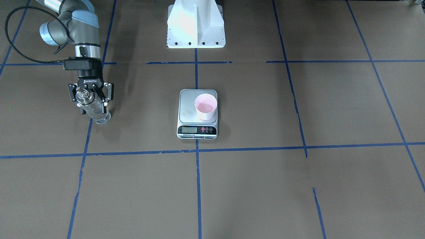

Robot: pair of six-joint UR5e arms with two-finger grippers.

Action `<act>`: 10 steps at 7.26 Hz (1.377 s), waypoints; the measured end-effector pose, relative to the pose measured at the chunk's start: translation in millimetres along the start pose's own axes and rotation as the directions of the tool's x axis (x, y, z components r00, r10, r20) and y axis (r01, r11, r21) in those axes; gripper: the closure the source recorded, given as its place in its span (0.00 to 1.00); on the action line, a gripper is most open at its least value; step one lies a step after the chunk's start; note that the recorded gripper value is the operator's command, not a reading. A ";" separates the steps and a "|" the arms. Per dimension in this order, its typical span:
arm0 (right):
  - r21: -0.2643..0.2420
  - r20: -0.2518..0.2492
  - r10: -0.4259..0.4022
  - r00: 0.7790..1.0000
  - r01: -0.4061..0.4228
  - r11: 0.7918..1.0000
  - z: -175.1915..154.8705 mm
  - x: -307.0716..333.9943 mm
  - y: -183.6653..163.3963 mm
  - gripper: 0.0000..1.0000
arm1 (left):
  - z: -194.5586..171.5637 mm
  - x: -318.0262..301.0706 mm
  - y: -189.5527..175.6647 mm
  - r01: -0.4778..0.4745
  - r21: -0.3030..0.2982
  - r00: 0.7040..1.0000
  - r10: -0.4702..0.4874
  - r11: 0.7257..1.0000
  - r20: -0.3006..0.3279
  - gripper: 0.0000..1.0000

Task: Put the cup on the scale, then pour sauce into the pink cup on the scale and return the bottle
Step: 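Lower the bottle to the table with the right gripper and release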

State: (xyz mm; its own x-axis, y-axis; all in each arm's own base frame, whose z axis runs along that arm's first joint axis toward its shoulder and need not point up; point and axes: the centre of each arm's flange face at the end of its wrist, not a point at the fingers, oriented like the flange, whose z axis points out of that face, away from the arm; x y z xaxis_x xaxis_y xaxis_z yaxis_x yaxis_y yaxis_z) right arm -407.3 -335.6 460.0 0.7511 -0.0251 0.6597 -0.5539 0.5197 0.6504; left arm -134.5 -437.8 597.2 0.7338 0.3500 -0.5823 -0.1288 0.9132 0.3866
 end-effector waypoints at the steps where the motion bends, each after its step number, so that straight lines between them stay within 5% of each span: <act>1: 0.003 0.000 0.002 1.000 -0.002 1.000 -0.4 -0.4 -1.1 0.00 | -0.7 0.6 -0.5 -0.001 0.001 1.000 0.001 1.000 0.001 0.00; 6: -0.002 0.005 -0.008 1.000 0.008 1.000 -3.8 -0.7 2.4 0.00 | -2.7 2.1 -1.7 -0.005 0.005 1.000 0.005 1.000 0.002 0.00; 10: -0.012 0.058 -0.051 0.997 0.051 0.999 -44.0 5.0 38.8 0.00 | -3.8 2.9 -2.8 -0.007 0.007 1.000 0.007 1.000 0.002 0.00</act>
State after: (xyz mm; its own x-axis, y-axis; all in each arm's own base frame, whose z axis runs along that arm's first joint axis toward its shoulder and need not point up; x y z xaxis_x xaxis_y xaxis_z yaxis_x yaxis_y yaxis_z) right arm -409.2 -277.9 472.0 0.7562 -0.1008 0.6465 -0.5104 0.5276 0.6791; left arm -134.6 -438.6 591.8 0.7343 0.3562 -0.5778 -0.1293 0.9090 0.3961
